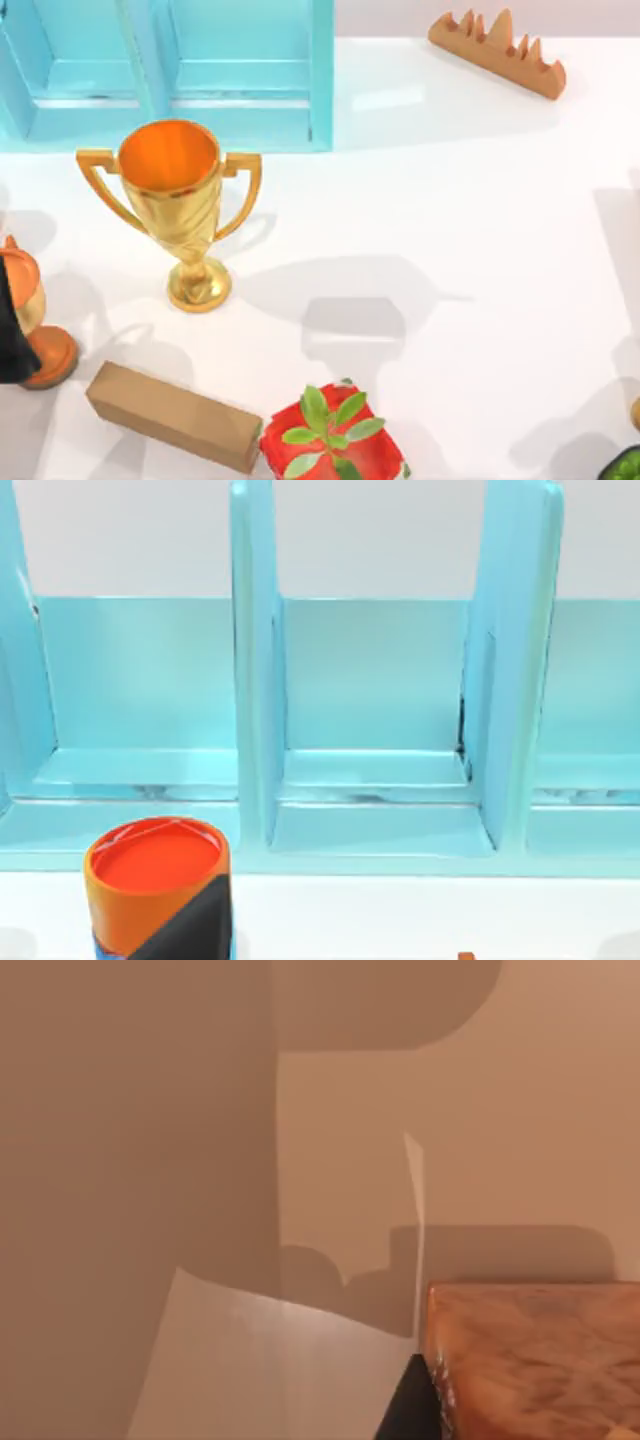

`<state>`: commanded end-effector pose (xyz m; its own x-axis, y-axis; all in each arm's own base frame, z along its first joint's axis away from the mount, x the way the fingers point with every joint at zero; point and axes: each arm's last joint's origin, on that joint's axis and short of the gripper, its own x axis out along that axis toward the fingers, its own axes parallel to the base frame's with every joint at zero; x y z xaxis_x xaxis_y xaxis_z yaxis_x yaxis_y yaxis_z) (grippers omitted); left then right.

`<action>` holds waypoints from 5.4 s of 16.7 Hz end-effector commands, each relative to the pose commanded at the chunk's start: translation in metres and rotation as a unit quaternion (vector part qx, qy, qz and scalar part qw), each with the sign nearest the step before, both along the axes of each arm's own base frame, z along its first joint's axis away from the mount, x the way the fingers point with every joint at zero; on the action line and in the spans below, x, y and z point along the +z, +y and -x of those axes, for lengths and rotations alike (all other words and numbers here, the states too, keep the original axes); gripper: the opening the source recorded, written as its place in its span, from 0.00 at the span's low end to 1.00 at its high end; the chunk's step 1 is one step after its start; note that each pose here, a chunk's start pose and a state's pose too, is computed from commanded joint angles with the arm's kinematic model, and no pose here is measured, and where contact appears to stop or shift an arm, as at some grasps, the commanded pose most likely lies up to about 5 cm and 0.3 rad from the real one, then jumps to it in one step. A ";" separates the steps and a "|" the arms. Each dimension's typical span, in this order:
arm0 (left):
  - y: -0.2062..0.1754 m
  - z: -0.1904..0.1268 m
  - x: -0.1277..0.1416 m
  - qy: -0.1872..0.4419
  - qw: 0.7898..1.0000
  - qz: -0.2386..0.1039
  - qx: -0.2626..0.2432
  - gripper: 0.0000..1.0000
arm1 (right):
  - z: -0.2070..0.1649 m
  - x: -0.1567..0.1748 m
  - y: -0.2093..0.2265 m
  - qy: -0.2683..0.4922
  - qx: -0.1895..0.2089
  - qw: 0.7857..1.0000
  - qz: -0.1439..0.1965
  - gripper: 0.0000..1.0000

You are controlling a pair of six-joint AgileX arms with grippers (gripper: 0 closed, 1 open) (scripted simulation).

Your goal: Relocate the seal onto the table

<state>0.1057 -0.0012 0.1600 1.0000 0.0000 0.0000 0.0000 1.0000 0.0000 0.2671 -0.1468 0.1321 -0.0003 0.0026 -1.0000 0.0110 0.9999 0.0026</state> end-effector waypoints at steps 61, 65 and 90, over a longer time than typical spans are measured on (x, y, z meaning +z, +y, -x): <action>0.000 0.000 0.000 0.000 1.000 0.000 0.000 1.00 | -0.120 -0.005 0.361 -0.001 -0.004 1.000 0.002 0.00; 0.000 0.000 0.000 0.000 1.000 0.000 0.000 1.00 | -0.120 -0.005 0.361 -0.001 -0.004 1.000 0.002 0.15; 0.000 0.000 0.000 0.000 1.000 0.000 0.000 1.00 | -0.127 0.017 0.364 0.004 -0.005 1.000 0.003 1.00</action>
<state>0.1057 -0.0012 0.1600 1.0000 0.0000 0.0000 0.0000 1.0000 0.0000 0.3943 0.2175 0.1496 -0.0075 -0.0042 -1.0000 0.0204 0.9998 -0.0043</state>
